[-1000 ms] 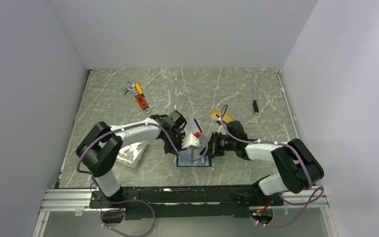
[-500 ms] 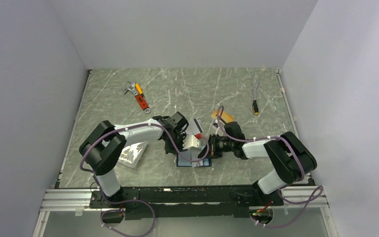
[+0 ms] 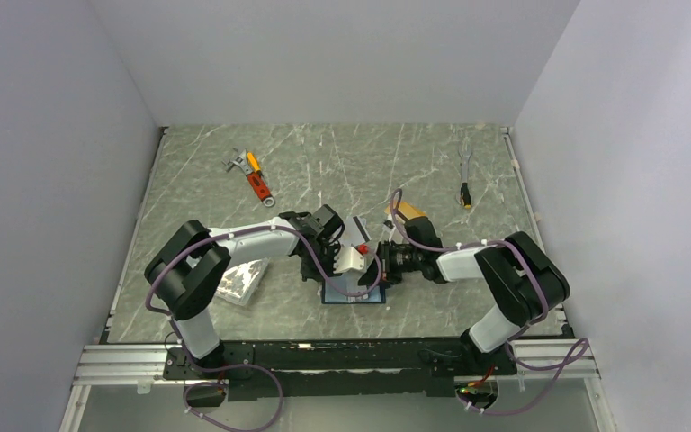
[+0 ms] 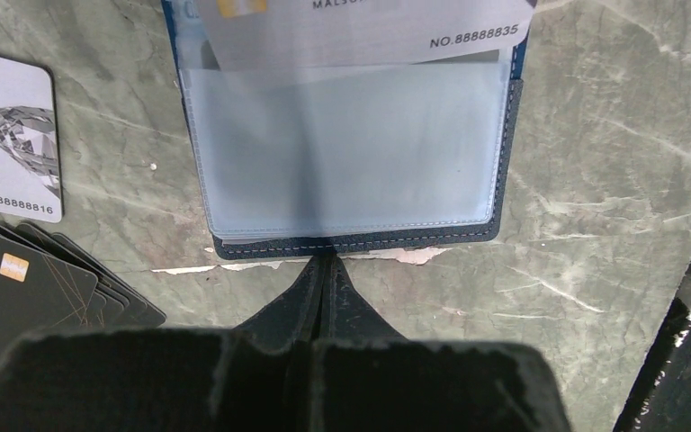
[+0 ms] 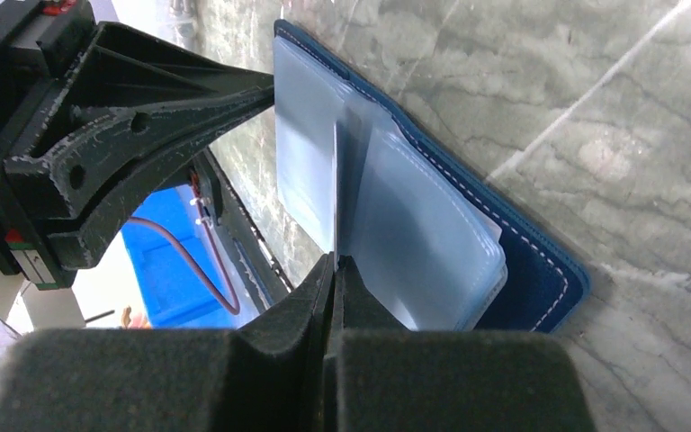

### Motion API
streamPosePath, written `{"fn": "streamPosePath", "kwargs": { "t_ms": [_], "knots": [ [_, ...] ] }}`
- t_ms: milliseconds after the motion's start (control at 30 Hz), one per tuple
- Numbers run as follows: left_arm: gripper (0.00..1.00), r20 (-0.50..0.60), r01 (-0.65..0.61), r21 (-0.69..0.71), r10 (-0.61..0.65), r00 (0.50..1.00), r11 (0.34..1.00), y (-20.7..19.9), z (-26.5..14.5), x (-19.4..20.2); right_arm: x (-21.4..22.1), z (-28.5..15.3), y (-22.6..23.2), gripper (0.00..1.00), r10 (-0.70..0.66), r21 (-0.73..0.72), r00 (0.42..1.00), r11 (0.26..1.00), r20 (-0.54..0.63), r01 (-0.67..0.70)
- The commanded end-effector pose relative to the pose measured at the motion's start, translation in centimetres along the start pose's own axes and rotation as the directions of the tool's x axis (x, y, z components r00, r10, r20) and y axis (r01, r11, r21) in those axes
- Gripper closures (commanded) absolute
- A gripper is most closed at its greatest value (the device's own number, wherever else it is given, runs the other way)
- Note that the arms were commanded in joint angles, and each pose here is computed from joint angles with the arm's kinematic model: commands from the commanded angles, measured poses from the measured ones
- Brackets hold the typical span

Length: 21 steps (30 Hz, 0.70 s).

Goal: Put the credit cards into the card holder
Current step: Insert the credit card into the card holder.

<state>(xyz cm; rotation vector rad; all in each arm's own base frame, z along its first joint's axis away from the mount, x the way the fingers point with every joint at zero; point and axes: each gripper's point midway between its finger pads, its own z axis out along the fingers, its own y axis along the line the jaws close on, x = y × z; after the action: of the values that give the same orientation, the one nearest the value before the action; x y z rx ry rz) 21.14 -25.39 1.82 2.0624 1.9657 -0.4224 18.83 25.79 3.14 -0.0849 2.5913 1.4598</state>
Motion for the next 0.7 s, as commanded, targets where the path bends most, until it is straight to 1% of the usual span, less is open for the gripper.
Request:
{"fn": "streamPosePath", "kwargs": {
  "t_ms": [0, 400, 667],
  "knots": [
    [1.0, 0.004, -0.033, -0.005, 0.033, 0.999, 0.999, 0.1, 0.6, -0.3, -1.5, 0.3, 0.2, 1.0, -0.053, 0.012, 0.998, 0.999, 0.02, 0.053],
    [1.0, 0.001, -0.05, 0.017, 0.05, 0.999, 0.999, -0.7, 0.8, -0.2, -1.7, 0.8, -1.2, 1.0, -0.036, 0.043, 0.999, 0.999, 0.04, 0.034],
    [1.0, 0.008, -0.062, 0.048, 0.062, 0.998, 0.997, -1.8, 1.0, -0.2, -1.7, 0.8, -1.3, 1.0, -0.035, 0.052, 0.997, 0.998, 0.063, 0.032]
  ]
}}
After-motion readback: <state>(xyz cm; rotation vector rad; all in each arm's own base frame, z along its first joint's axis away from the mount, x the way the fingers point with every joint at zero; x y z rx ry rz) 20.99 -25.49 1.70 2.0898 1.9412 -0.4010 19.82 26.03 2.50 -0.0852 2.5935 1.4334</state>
